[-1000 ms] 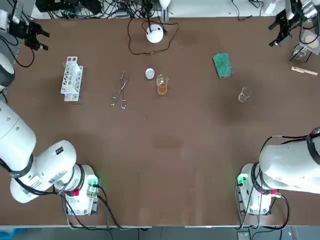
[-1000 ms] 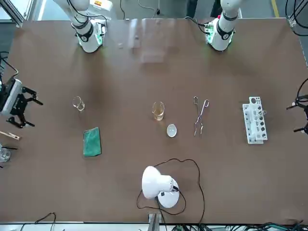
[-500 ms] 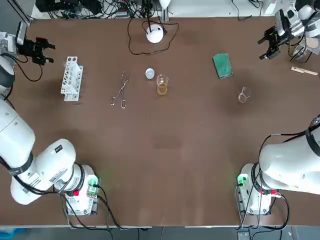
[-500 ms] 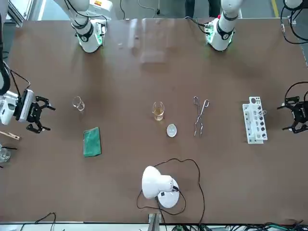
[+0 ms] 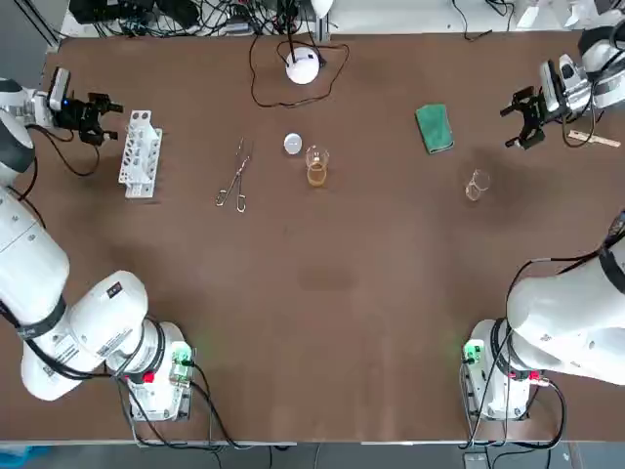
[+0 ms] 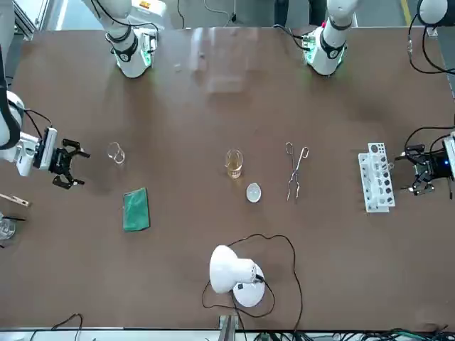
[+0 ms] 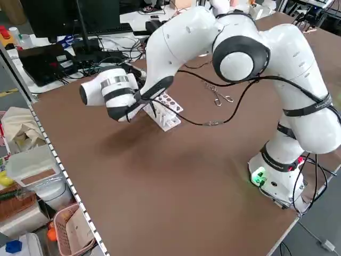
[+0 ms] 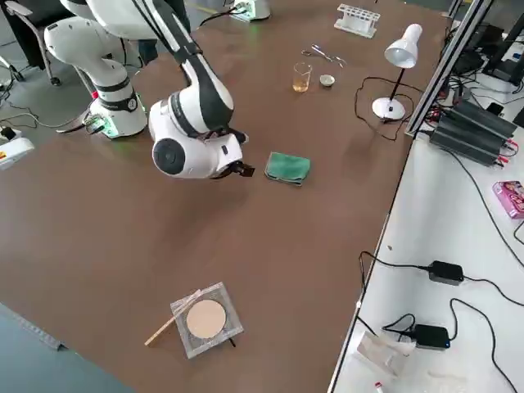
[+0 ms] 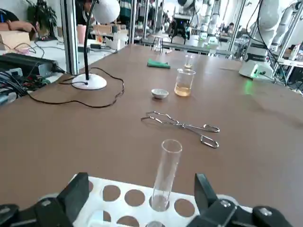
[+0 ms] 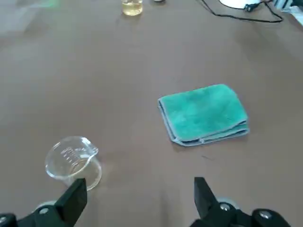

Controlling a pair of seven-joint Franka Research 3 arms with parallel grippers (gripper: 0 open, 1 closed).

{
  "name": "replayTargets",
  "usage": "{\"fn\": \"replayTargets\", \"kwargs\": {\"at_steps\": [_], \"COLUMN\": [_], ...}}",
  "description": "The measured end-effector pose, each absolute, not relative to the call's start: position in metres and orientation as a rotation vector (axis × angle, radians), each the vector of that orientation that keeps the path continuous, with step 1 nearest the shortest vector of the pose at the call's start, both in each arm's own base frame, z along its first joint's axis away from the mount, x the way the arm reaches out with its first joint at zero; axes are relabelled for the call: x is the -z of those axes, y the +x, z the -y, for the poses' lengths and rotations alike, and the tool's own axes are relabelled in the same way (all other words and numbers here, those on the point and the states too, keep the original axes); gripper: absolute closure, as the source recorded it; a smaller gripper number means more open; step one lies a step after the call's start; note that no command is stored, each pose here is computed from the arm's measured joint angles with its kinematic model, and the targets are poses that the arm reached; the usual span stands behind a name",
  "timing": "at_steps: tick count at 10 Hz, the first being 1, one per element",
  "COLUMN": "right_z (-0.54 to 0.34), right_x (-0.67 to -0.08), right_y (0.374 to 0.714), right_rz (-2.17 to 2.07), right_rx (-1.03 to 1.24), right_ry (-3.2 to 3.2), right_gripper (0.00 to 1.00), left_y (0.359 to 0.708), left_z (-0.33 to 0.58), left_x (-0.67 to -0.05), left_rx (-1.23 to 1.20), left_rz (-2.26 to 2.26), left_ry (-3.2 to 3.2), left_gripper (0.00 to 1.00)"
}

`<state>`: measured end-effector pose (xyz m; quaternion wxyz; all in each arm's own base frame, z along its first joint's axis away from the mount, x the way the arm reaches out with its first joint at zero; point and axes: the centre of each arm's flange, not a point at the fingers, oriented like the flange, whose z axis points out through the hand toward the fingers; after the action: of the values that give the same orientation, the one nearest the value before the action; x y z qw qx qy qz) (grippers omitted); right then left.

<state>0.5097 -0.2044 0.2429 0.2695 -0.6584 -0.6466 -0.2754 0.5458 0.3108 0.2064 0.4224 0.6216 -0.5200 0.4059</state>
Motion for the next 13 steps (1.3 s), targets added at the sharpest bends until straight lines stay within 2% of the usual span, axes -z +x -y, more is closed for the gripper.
{"fn": "replayTargets", "kwargs": {"at_steps": [8,10,11,13], "right_z": [0.248,0.247,0.243,0.232], "right_x": [-0.151,-0.123,-0.108,-0.090], "right_y": [0.439,0.425,0.419,0.410], "right_rz": [1.533,1.465,1.443,1.412], "right_rx": [0.873,0.863,0.857,0.850], "right_ry": [-1.573,-1.568,-1.554,-1.526], "right_gripper": [0.00,0.00,0.00,0.00], "left_y": [0.543,0.541,0.539,0.538], "left_z": [-0.276,-0.270,-0.265,-0.262], "left_x": [-0.173,-0.169,-0.166,-0.164], "left_rx": [-1.040,-1.035,-1.030,-1.029], "left_rz": [1.224,1.211,1.202,1.196], "left_ry": [1.466,1.454,1.445,1.438], "left_gripper": [0.11,0.16,0.22,0.29]}}
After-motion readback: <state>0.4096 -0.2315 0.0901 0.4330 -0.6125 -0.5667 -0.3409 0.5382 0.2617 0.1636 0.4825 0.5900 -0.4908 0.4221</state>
